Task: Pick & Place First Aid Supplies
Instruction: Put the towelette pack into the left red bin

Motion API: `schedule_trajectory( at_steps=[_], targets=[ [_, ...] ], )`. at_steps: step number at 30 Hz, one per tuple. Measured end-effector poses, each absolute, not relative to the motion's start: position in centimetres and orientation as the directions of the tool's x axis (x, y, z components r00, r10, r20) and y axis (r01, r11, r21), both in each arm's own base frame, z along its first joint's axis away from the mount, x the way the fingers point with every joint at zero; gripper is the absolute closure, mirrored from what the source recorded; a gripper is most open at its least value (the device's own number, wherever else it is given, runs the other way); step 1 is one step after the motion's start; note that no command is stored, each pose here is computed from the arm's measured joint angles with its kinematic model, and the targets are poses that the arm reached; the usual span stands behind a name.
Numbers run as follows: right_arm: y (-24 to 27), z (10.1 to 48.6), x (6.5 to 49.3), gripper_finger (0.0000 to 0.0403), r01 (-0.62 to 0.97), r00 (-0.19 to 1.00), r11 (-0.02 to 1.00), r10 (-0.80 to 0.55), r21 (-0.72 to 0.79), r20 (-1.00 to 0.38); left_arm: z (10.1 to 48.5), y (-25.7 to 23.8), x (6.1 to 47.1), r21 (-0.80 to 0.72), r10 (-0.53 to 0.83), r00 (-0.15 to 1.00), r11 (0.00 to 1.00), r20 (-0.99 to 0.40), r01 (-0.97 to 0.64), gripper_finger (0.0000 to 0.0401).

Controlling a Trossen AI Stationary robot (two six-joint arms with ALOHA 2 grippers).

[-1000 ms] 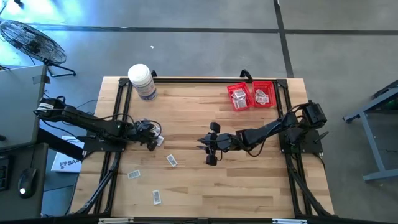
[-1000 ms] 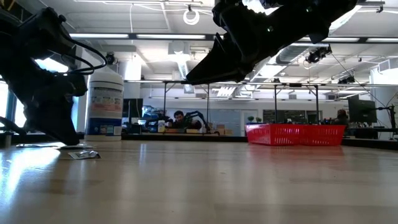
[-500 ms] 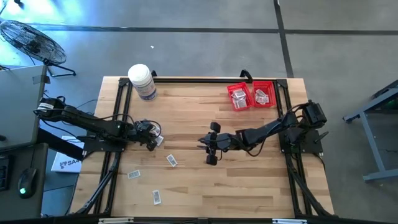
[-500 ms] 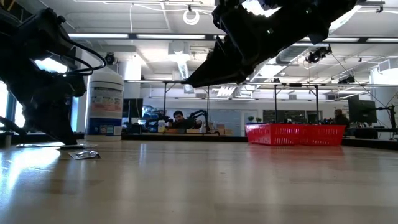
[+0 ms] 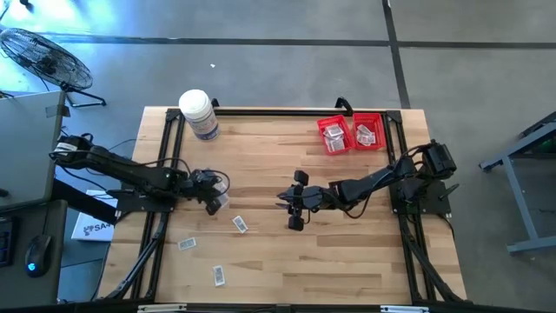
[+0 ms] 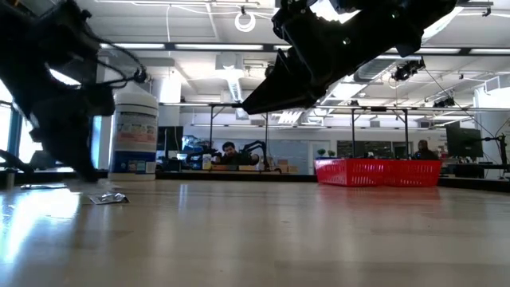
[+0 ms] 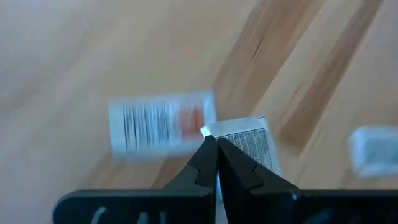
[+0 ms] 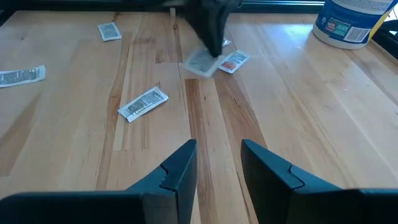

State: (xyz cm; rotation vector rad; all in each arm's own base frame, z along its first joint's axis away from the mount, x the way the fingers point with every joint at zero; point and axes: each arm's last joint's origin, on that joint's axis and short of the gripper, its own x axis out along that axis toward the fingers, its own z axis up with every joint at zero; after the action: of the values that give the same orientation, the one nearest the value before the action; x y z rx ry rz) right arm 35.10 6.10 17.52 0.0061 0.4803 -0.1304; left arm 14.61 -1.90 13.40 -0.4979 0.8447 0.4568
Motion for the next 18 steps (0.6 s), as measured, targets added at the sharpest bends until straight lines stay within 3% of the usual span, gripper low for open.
schedule_trajectory(
  at_steps=[8,13,18],
  targets=[
    [6.1,17.5,35.1,0.0275,0.114,0.880,0.993,-0.109,-0.016,-0.462,15.4,-1.8,16.3,-0.204,0.300,0.708,0.822,-0.640,-0.532,0.0400],
    [5.8,16.3,35.9,0.0235,0.129,0.888,0.991,-0.097,0.041,-0.450,16.2,-2.4,17.7,-0.150,0.335,0.794,0.873,-0.507,-0.464,0.0401],
    [4.2,13.9,37.4,0.0195,0.227,0.907,0.960,-0.147,0.165,-0.394,15.9,-2.9,19.0,-0.038,0.407,0.805,0.884,-0.432,-0.467,0.0401]
  ],
)
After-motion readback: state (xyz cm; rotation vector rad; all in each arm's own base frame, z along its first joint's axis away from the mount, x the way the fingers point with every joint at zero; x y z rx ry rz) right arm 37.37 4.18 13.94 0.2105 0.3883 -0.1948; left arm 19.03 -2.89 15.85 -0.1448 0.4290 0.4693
